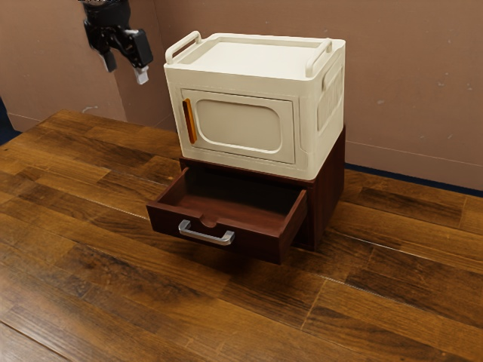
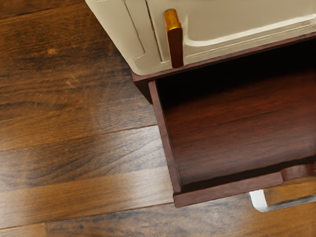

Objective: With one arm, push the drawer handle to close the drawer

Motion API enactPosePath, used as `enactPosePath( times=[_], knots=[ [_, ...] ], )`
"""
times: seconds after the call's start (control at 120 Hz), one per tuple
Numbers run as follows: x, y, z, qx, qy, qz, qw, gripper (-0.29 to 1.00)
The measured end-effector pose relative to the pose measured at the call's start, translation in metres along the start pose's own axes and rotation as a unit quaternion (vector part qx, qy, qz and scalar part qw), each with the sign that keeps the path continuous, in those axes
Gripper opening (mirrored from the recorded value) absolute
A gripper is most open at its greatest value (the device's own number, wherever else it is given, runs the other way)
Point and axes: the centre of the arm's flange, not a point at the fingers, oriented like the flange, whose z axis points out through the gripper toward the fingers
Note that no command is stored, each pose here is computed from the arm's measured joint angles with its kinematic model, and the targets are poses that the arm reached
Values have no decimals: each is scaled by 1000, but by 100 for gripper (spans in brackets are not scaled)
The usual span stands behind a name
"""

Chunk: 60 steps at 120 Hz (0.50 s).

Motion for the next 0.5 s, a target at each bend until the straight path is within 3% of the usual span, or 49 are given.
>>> enactPosePath(
  times=[0.2, 0.333, 0.5],
  knots=[
    [-9, -2, 17, -12, -18, -9, 1000, 70],
    [-90, 12, 36, -47, -48, -9, 998, 68],
    [-156, 84, 88, -32, -85, -8, 996, 26]
  ],
)
